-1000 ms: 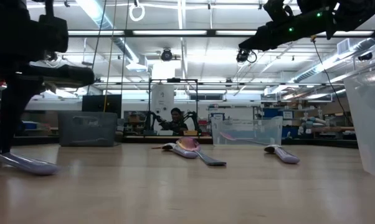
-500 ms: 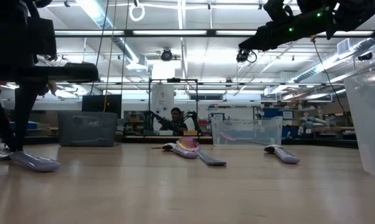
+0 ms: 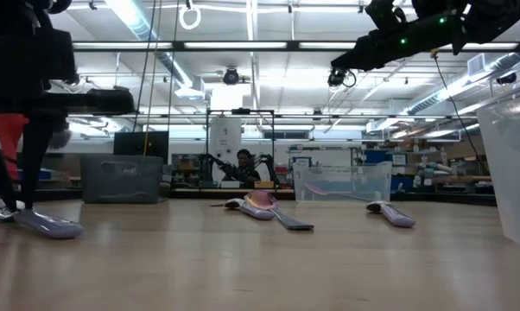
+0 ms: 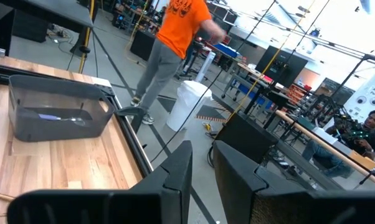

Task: Sort silverware by color (type)
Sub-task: Put the purple spoon into the black bin

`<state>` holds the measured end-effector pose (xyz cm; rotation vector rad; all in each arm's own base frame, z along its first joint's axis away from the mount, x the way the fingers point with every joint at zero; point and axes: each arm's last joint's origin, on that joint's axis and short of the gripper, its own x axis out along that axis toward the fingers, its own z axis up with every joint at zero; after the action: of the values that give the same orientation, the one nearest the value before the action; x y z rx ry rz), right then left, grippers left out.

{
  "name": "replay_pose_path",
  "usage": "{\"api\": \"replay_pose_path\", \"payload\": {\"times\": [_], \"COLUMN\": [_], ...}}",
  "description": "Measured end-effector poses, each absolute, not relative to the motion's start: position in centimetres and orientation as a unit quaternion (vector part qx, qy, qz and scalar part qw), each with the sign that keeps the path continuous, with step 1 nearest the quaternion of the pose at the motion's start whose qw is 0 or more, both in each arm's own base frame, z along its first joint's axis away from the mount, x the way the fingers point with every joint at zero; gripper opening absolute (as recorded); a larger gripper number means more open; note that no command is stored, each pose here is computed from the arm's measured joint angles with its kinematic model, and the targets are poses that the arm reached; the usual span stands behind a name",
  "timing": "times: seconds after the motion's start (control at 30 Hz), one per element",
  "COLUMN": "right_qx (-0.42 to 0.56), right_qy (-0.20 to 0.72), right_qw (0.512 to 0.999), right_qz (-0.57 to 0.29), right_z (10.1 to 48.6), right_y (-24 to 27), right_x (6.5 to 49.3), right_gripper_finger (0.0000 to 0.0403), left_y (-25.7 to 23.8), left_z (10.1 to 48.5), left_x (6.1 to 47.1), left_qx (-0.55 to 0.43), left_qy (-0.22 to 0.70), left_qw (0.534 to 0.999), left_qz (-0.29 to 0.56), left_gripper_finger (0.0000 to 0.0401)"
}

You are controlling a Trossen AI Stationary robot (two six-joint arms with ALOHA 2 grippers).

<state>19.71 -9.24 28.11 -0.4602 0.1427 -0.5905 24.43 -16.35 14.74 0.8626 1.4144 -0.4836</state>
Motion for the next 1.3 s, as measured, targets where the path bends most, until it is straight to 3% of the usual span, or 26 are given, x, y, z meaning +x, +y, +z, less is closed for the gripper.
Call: {"api": "replay_pose_path", "payload": {"times": [0.4, 1.3], "right_qx": [-0.225, -0.227], "right_qy": [0.07, 0.067], "right_qw": [0.928, 0.929], "right_qz": [-0.288, -0.284], "right_z": [28.1, 28.1], "right_y": [-9.2, -9.1], "right_x": [19.7, 19.8], "right_gripper_finger": [0.0077, 0.0077], "left_y": [-17.1, -17.0], "left_z": [14.8, 16.2], "left_x": [25.5, 25.0], "left_qx": [0.257, 0.153], "left_qy": [0.609, 0.623], "left_qw": [0.73, 0.753], "left_qz": [-0.176, -0.146], "left_gripper_finger": [0.008, 0.008]}}
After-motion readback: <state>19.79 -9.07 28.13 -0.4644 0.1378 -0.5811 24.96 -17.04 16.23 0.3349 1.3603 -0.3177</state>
